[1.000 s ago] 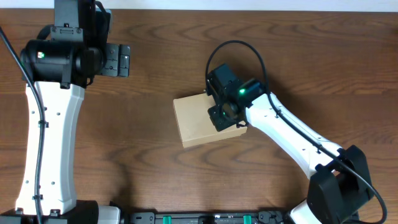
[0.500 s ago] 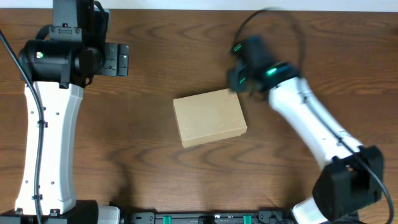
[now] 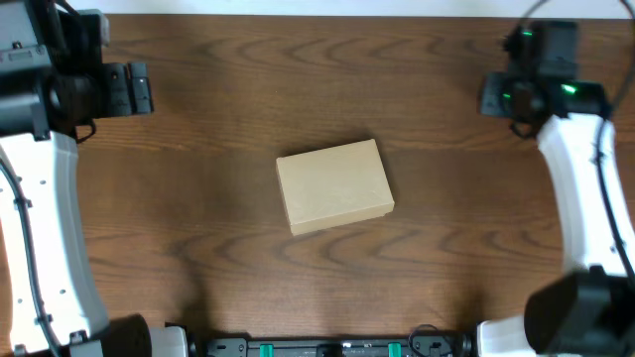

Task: Pack container

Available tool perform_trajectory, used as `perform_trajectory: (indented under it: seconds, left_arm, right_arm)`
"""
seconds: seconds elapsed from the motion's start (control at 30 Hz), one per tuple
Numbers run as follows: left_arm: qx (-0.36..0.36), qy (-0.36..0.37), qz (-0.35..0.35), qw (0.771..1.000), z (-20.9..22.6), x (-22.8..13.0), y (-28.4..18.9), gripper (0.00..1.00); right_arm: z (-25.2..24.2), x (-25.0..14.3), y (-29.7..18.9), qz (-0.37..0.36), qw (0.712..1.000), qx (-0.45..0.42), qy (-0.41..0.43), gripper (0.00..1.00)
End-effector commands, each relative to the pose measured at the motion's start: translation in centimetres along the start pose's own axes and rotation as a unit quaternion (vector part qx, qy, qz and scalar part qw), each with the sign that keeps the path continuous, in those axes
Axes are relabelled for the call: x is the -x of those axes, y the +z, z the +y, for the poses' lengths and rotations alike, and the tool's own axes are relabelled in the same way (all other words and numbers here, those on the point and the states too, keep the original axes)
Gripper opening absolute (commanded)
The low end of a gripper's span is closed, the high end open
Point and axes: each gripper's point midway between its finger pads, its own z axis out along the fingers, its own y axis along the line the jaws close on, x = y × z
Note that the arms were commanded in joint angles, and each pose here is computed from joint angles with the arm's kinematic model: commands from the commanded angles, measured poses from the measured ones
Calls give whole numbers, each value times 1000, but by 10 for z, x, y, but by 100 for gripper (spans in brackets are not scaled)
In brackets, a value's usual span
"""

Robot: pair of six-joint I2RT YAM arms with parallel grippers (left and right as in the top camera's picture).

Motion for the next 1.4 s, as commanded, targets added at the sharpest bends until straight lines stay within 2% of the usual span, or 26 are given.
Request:
perform_trajectory:
  seconds: [0.0,0.13,0.33,0.5,0.6,0.7,0.8,0.93,1.07,1.37]
  left_arm:
    - [-47,16,-18,999,-19,-14,-4,96]
    - [-58,0,-22,998,-24,-55,17,96]
    - [-60,-34,3,998,-30,-135,30,96]
    - [-23,-32,-16,999,-22,-167,19,96]
    - [29,-21,-73,997,-6,-156,5,95]
    - [42,0,-141,989,-2,-132,-2,95]
    - [9,65,-189,980,-16,-114,3,95]
    - [-97,114,-234,961,-54,-100,13,96]
    - [-166,129,-239,948,-76,-99,19,95]
    - [-129,126,-249,951,-67,-103,5,95]
  right_arm:
    - [-8,-1,-41,-42,999,20,-20,20]
    - [-15,-29,-60,-64,998,15,-13,23]
    - [-15,-95,-74,-64,998,16,-5,31]
    - [-10,-136,-85,-83,996,31,-12,36]
    - [-9,-153,-91,-101,994,35,-13,37]
    - [-3,-168,-89,-109,992,53,-21,41]
    - [-1,-177,-82,-118,991,57,-33,44]
    - [-5,-175,-79,-127,990,47,-34,45]
    - [-2,-157,-85,-166,983,49,-55,45]
    - [2,-173,-81,-134,988,62,-54,43]
